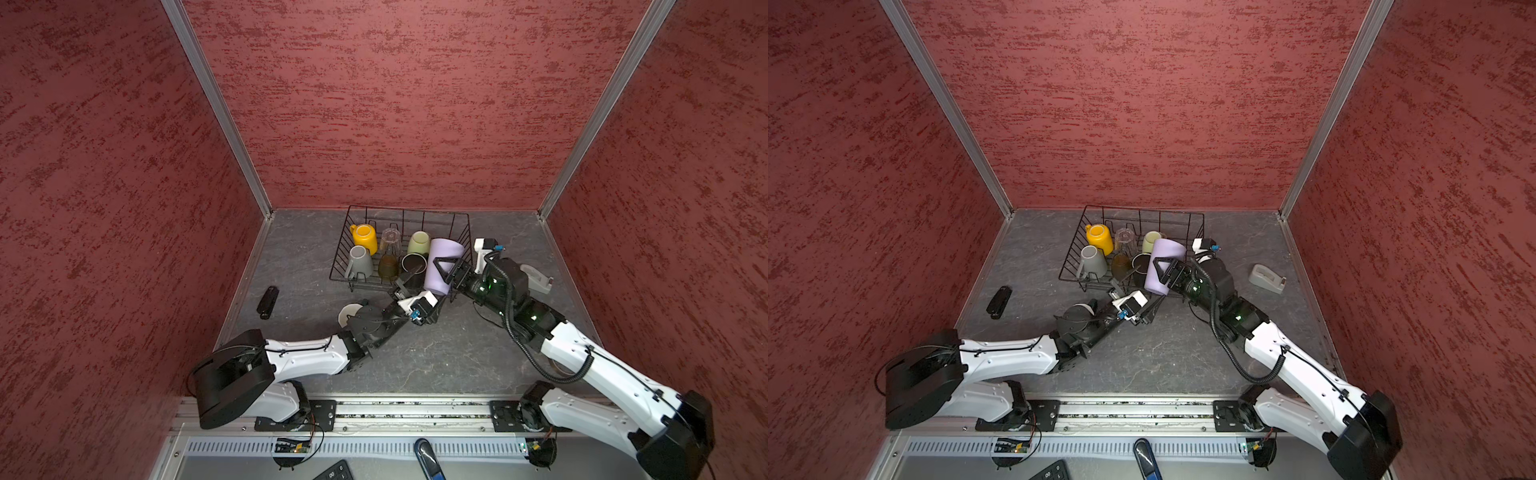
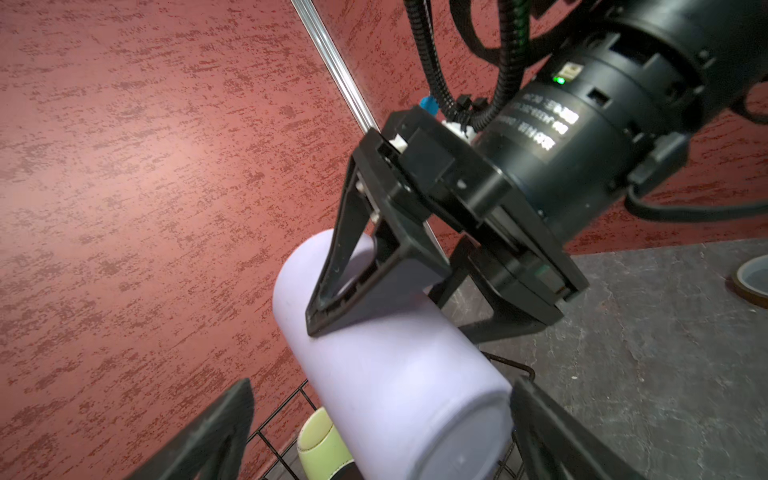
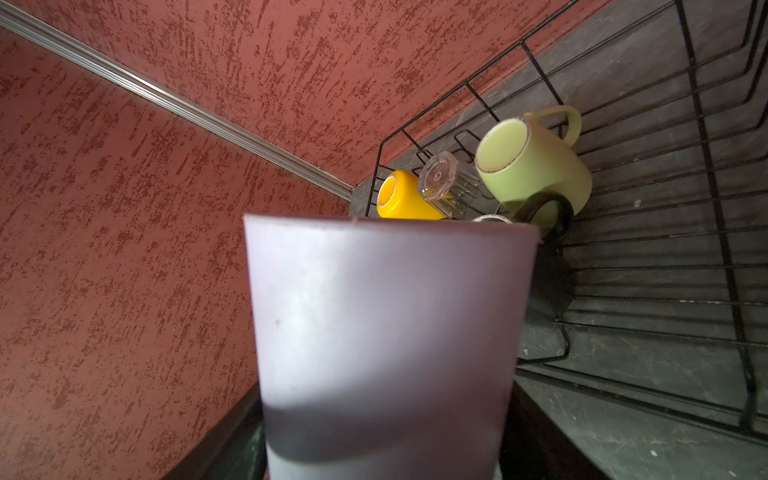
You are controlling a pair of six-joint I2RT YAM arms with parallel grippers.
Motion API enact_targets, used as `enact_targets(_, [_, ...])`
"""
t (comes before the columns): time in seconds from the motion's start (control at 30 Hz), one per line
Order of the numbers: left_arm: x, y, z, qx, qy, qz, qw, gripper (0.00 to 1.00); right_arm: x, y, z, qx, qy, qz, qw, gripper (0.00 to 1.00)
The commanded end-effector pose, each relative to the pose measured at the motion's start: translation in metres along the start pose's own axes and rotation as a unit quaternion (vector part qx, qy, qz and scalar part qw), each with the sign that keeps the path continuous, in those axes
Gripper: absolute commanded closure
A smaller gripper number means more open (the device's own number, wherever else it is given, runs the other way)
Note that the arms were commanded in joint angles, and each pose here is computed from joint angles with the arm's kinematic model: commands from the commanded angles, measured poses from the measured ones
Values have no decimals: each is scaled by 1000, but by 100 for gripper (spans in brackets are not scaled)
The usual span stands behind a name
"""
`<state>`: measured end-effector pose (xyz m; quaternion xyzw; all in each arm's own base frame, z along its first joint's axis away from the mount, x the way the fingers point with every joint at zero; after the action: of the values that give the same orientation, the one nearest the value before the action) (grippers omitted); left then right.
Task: Load cups into a dish rack
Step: Pass the cup.
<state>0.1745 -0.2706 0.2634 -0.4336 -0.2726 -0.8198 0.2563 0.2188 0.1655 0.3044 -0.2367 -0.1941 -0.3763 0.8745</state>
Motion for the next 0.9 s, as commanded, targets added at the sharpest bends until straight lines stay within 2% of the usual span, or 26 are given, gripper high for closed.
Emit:
enact_targets(0.0, [12,6,8,51,-12,-42,998,4,6,-6,9,35,27,-20,999,58])
enact_targets(0.5, [3,9,-2,39,-29,-45,998,4,8,-12,8,40,42,-35,998,58])
enact_targets(0.7, [-3,9,-3,32,-37,-48,998,13,9,-15,12,52,48,-36,997,58])
enact_targets(0.87, [-4,9,-5,14,-39,-45,998,14,9,-16,12,58,53,-37,996,59])
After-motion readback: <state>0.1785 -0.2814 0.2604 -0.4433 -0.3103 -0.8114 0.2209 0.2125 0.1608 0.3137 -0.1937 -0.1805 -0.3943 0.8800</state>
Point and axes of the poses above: each gripper's point midway between its finger pads, its own y axis out along the fingers, its own z axis along the line the jaws close on, x = y × z, the point moved 10 cm from there along -y, back along the fingers, and after that the axes turned 1 degree about -y, right-handed, at the moved point
